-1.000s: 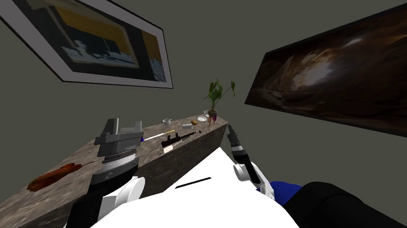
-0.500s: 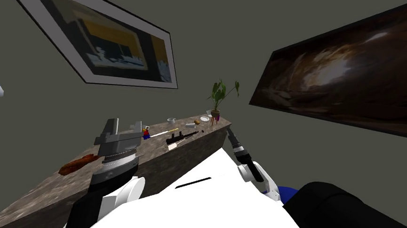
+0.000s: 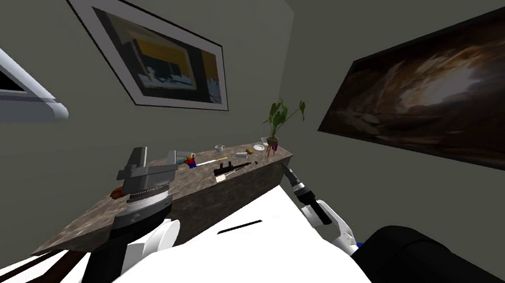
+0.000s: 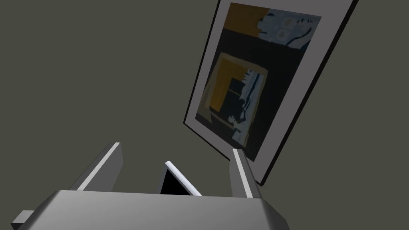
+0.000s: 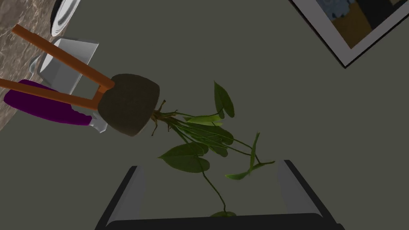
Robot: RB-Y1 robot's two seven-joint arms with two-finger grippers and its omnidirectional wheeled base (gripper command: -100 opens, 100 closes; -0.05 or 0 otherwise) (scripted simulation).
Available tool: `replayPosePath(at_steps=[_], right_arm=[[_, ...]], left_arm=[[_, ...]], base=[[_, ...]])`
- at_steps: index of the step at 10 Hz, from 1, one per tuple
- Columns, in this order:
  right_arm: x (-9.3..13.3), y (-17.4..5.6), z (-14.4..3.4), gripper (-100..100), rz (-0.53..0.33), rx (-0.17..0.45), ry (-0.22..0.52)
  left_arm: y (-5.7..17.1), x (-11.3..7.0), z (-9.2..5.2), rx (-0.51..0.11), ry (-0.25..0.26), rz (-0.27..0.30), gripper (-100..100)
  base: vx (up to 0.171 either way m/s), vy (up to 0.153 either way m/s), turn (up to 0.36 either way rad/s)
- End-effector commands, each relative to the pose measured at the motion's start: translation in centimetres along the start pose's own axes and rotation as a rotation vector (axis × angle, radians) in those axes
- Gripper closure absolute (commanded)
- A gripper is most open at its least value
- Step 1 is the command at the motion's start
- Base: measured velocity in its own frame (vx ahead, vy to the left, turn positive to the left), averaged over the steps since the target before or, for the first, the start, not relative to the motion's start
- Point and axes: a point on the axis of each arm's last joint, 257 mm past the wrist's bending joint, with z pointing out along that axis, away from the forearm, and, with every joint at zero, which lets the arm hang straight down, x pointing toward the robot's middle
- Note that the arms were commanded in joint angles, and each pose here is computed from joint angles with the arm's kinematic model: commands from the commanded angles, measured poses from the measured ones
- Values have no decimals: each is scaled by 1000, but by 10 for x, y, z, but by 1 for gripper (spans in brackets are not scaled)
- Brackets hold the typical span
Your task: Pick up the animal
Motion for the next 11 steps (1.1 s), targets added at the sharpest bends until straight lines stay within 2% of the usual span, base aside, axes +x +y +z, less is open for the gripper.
replayPosePath(at_steps=[1, 2, 3, 4, 5, 6, 7, 8, 9, 10, 11], right_arm=[[2, -11, -5, -100, -31, 21, 36], [5, -30, -13, -100, -67, 57, 78], [4, -30, -12, -100, -80, 54, 90], [7, -50, -21, -100, -119, 91, 134], [5, -50, -21, -100, -130, 88, 145], [7, -68, -31, -100, -167, 123, 188], [5, -69, -31, -100, -183, 123, 202], [7, -82, -40, -100, -220, 147, 246], [4, -89, -43, -100, -236, 159, 260], [4, -107, -56, -100, -274, 196, 307], [1, -108, -55, -100, -290, 194, 320]], left_arm=[[0, 0, 0, 0, 0, 0, 0], [0, 0, 0, 0, 0, 0, 0], [0, 0, 0, 0, 0, 0, 0], [0, 0, 0, 0, 0, 0, 0], [0, 0, 0, 0, 0, 0, 0], [0, 0, 0, 0, 0, 0, 0], [0, 0, 0, 0, 0, 0, 0], [0, 0, 0, 0, 0, 0, 0], [0, 0, 0, 0, 0, 0, 0], [0, 0, 0, 0, 0, 0, 0], [0, 0, 0, 0, 0, 0, 0]], base=[[-18, 22, 93], [-23, 32, 160], [-20, 26, 97], [-24, 31, 191], [-16, 26, 113], [-13, 41, 206], [-13, 30, 124], [-19, 42, 217], [-15, 33, 104], [-15, 41, 227], [-13, 30, 130]])
